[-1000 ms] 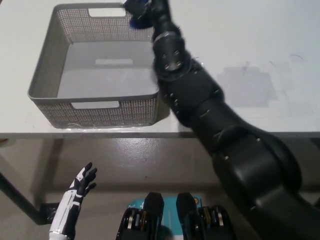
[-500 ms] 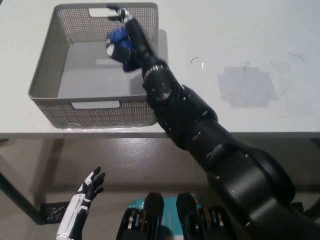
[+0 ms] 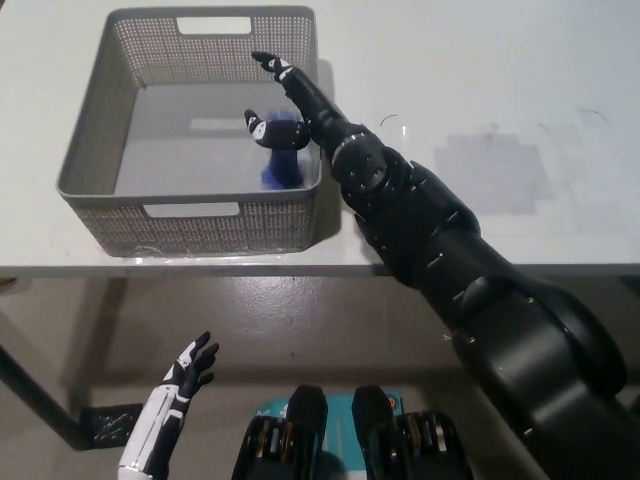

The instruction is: Use the right hand to pick up a chess pieces and put it into a container on the left hand side

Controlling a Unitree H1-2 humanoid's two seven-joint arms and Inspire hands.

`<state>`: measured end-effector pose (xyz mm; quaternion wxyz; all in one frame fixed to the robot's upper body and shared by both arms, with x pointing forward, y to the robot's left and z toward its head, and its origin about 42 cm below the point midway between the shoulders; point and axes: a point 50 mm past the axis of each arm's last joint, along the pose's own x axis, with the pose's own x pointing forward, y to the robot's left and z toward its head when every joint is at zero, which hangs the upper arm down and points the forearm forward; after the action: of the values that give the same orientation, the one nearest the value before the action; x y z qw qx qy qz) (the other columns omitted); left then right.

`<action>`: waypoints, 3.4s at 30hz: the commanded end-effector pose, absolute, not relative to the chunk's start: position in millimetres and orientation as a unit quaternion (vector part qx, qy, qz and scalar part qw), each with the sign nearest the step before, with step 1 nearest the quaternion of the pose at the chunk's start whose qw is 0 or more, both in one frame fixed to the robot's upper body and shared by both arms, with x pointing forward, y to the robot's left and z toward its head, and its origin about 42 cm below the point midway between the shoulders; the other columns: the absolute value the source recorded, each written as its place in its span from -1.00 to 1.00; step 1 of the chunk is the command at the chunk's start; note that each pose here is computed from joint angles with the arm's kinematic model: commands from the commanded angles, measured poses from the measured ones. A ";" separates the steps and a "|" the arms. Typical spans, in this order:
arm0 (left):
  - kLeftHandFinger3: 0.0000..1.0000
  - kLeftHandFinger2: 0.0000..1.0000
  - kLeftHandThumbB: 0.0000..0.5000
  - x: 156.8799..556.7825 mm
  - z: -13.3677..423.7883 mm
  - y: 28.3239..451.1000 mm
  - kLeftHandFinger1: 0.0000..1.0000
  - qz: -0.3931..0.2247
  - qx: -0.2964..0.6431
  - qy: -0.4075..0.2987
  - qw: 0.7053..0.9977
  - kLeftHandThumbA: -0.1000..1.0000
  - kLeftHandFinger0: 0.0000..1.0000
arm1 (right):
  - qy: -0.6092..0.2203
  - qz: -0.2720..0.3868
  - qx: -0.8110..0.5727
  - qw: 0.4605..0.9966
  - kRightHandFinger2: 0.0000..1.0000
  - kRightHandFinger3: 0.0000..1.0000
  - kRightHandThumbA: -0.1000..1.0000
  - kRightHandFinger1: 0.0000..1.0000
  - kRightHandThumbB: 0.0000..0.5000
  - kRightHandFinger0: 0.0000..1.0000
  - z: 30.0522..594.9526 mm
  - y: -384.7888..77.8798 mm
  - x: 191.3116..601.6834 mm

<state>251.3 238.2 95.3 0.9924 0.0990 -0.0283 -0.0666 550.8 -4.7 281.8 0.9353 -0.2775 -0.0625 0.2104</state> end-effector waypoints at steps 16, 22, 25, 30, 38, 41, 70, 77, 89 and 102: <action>1.00 1.00 -0.67 244.1 98.0 246.0 1.00 -0.067 0.105 -0.034 0.992 1.00 1.00 | -0.200 0.189 -0.196 0.941 1.00 1.00 0.85 1.00 0.25 1.00 431.2 -51.5 574.1; 1.00 1.00 -0.64 254.4 100.8 241.4 1.00 -0.073 0.102 -0.039 0.991 1.00 1.00 | -0.297 0.144 -0.172 0.928 1.00 1.00 0.77 1.00 0.23 1.00 495.9 -103.3 552.6; 1.00 1.00 -0.81 246.2 98.5 239.4 1.00 -0.075 0.097 -0.037 0.992 1.00 1.00 | -0.338 0.110 -0.160 0.921 1.00 1.00 0.76 1.00 0.17 1.00 508.7 -143.2 527.0; 1.00 1.00 -0.74 252.7 101.7 243.1 1.00 -0.071 0.098 -0.039 0.992 1.00 1.00 | -0.384 0.071 -0.159 0.907 1.00 1.00 0.75 1.00 0.14 1.00 517.7 -193.7 495.9; 1.00 1.00 -0.80 250.1 97.7 243.9 1.00 -0.073 0.102 -0.035 0.992 1.00 1.00 | -0.407 0.041 -0.115 0.905 1.00 1.00 0.74 1.00 0.18 1.00 442.0 -247.5 422.7; 1.00 1.00 -0.81 250.0 96.3 242.9 1.00 -0.075 0.103 -0.033 0.991 1.00 1.00 | -0.401 0.038 -0.105 0.909 1.00 1.00 0.70 1.00 0.13 1.00 417.0 -256.0 400.1; 1.00 1.00 -0.90 249.5 91.0 246.6 1.00 -0.061 0.096 -0.029 0.993 1.00 1.00 | -0.033 0.118 0.136 0.983 1.00 1.00 0.61 1.00 -0.36 1.00 128.0 -249.4 303.1; 1.00 1.00 -0.86 238.6 82.3 247.0 1.00 -0.060 0.087 -0.016 0.994 1.00 1.00 | 0.018 0.131 0.162 0.978 1.00 1.00 0.48 1.00 -0.39 1.00 107.5 -244.0 282.6; 1.00 1.00 -0.76 252.6 93.6 253.2 1.00 -0.053 0.093 -0.029 0.994 1.00 1.00 | 0.017 0.129 0.145 0.981 1.00 1.00 0.44 1.00 -0.39 1.00 103.3 -239.7 294.3; 1.00 1.00 -0.91 251.5 96.2 254.4 1.00 -0.051 0.096 -0.029 0.994 1.00 1.00 | 0.020 0.134 0.132 0.982 1.00 1.00 0.44 1.00 -0.20 1.00 96.7 -238.2 286.6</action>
<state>248.6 252.0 84.4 0.9942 0.0950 -0.0036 -0.0511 282.9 -239.6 87.9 0.9814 0.1438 0.0505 0.1171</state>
